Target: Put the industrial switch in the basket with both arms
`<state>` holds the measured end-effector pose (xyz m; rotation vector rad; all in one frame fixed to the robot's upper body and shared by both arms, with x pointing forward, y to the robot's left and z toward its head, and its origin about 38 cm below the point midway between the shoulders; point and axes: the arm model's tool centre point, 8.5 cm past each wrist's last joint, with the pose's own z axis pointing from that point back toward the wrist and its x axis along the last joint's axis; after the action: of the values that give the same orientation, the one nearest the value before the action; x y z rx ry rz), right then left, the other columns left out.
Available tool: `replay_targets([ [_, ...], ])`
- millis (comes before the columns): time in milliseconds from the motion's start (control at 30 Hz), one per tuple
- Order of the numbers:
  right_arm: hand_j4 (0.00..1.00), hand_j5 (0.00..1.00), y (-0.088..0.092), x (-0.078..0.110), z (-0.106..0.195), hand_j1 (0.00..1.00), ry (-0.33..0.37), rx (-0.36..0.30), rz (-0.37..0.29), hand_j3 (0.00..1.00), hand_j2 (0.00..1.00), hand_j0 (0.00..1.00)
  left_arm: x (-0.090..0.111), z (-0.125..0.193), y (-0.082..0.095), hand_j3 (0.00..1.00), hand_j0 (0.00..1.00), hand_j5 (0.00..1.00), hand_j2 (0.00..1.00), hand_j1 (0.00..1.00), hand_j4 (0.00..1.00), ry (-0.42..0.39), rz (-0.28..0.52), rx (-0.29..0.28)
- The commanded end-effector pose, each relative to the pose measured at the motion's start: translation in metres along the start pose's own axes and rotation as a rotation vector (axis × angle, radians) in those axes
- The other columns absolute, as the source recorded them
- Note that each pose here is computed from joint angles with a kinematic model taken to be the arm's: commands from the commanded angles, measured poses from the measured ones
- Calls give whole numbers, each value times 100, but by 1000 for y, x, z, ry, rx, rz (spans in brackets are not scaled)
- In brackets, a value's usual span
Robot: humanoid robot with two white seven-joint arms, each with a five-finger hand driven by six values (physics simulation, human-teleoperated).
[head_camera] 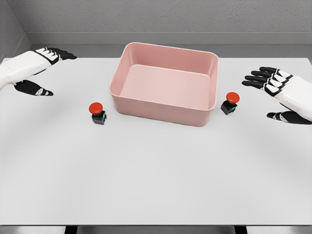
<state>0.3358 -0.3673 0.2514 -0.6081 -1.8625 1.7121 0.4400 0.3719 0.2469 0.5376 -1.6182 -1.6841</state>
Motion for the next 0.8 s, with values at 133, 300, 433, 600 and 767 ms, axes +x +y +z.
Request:
replay_targets([
  [133,100,100,-6,-3,0,100,5,-28,-5,100,100,100,15,-4,-8,100,100,100,100,100,100,-41,-8,-19],
  [300,100,100,-3,-3,-12,100,-12,128,30,100,100,100,21,-10,-28,100,100,100,100,100,100,-58,5,-71],
  [433,100,100,20,2,-42,100,-51,282,7,100,100,100,22,-7,-44,100,100,100,100,100,100,-52,28,-96],
  [600,100,100,5,-27,-40,100,131,292,16,100,100,100,24,-5,-56,100,100,100,100,100,100,-52,38,-120],
  [767,100,100,13,-33,-59,100,221,415,-3,100,100,100,30,-14,-68,100,100,100,100,100,100,-66,28,-164],
])
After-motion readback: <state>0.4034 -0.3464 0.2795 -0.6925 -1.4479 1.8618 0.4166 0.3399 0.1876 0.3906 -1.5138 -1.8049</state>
